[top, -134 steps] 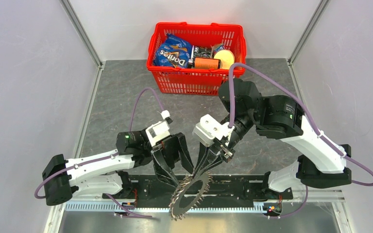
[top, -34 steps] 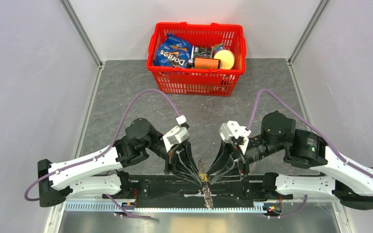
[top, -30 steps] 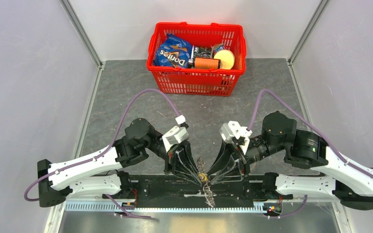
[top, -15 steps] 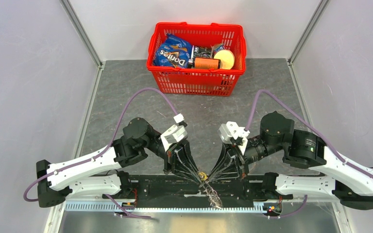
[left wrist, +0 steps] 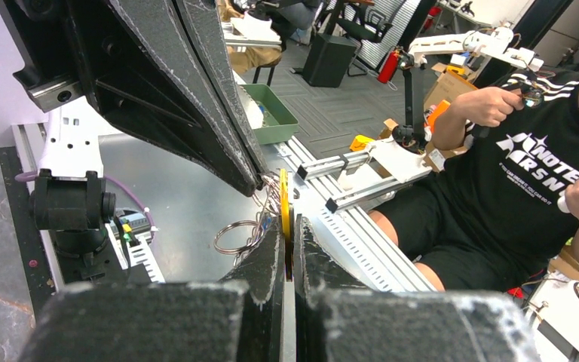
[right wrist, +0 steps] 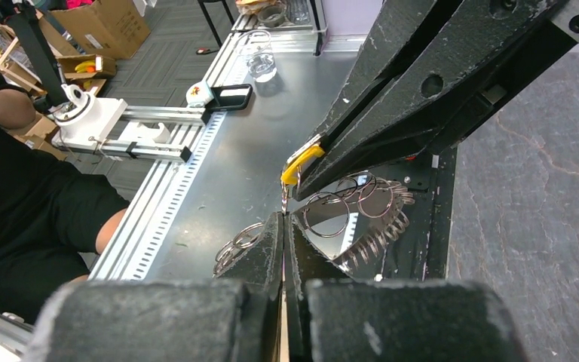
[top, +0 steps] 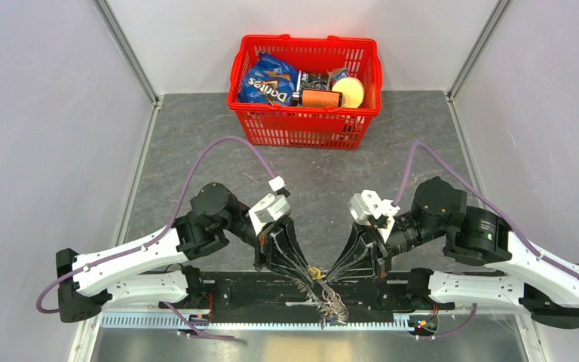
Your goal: Put the keys on the keyring
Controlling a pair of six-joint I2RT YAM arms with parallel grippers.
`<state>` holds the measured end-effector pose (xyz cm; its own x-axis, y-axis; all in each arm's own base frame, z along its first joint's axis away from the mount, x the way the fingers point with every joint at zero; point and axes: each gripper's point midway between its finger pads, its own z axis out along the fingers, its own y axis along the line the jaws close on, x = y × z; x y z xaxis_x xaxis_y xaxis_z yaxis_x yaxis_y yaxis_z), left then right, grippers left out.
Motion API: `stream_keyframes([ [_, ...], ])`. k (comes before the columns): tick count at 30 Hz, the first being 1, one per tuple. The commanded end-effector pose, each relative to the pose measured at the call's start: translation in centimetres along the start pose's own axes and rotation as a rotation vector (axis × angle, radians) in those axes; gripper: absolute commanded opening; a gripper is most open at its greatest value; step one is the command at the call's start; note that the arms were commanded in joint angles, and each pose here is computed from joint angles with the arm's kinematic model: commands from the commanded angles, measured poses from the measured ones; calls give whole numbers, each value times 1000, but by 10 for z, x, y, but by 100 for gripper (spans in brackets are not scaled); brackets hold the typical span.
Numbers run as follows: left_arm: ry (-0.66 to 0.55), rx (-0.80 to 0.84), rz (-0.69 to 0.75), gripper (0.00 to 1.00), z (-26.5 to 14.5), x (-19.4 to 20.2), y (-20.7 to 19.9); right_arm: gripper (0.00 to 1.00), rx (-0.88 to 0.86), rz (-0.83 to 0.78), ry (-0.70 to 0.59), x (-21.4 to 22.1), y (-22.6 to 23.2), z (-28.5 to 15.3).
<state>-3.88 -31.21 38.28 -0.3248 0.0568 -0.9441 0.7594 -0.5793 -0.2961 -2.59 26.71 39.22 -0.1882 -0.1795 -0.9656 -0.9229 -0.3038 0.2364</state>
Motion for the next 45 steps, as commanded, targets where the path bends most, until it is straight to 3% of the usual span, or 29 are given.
stream_keyframes([
  [1,-48,22,115,2,0,-26,-15,0,1,-53,-91,-21,7,-6],
  [23,-48,37,119,2,0,-25,-16,0,69,-108,-284,-55,8,-21],
  [45,-48,36,129,2,-3,-21,-18,0,135,-102,-373,-69,-3,-24],
])
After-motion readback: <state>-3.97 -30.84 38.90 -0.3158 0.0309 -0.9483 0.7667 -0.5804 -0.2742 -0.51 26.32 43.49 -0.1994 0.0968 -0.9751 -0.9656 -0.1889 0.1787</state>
